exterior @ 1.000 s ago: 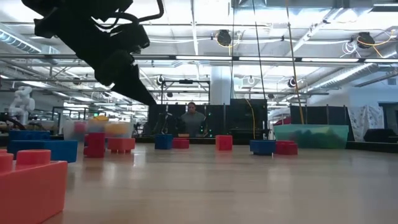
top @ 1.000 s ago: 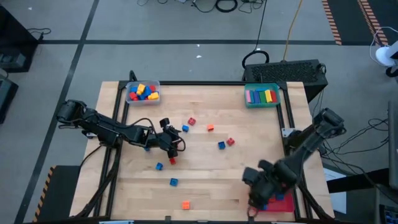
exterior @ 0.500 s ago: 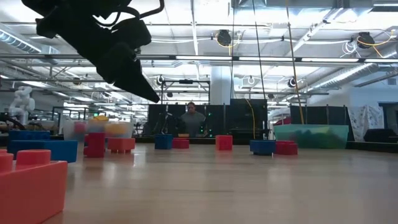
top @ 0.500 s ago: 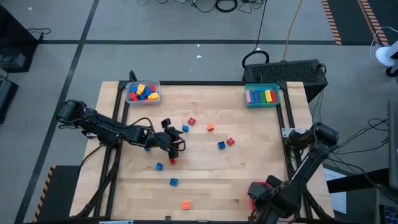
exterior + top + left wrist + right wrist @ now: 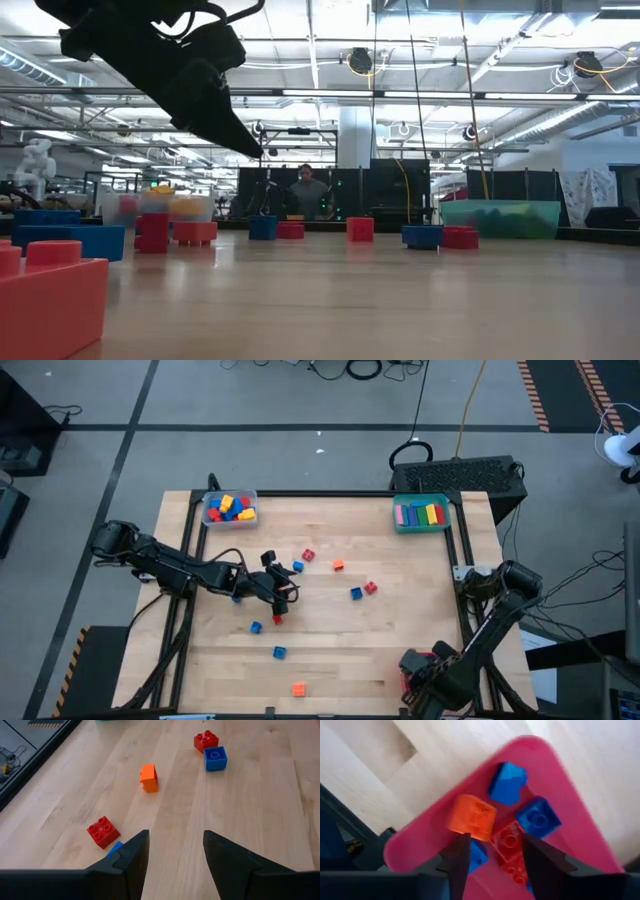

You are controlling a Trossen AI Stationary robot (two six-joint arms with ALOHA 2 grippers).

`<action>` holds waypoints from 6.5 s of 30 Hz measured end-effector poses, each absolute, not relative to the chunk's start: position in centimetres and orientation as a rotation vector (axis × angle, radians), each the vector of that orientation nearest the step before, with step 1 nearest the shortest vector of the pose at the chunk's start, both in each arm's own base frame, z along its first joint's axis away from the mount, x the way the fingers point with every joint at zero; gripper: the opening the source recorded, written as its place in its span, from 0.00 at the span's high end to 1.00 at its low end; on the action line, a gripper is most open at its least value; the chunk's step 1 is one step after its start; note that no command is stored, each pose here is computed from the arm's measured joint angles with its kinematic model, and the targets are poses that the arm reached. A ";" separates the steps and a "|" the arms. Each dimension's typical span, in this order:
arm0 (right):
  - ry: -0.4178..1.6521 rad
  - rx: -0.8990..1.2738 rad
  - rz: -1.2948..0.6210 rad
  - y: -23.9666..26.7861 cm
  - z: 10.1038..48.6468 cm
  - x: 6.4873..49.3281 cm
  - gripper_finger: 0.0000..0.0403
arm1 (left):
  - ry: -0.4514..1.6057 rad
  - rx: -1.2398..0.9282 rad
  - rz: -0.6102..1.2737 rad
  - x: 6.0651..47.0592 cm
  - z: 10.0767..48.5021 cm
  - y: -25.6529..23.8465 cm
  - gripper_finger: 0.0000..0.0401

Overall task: Sort blocks by size
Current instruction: Put the small red game piece into the red bin, then put the small blue game piece into the red bin

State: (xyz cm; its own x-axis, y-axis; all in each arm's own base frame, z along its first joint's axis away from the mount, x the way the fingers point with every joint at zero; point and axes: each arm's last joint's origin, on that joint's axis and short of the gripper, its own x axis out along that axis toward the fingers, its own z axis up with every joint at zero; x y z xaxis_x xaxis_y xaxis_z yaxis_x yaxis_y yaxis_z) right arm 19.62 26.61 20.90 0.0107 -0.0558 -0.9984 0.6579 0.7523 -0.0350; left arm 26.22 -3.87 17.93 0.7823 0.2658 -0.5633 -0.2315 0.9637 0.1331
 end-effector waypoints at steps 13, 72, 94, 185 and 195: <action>1.116 0.362 -0.693 19.5 26.0 21.9 0.57 | 0.616 0.058 0.268 26.2 17.9 -3.9 0.53; 1.209 0.609 -0.500 4.3 16.0 27.6 0.71 | 0.744 0.042 0.253 25.4 17.0 -3.8 0.53; 1.257 0.866 -0.166 18.4 22.2 17.5 0.69 | 0.738 0.060 0.258 25.5 17.0 -3.8 0.53; 1.029 0.589 -0.818 4.3 13.5 32.1 0.67 | 0.253 0.056 0.111 26.8 12.8 -2.7 0.53; 1.020 0.597 -0.592 8.2 17.3 30.6 0.73 | 0.317 -0.097 0.295 26.4 12.0 -0.6 0.53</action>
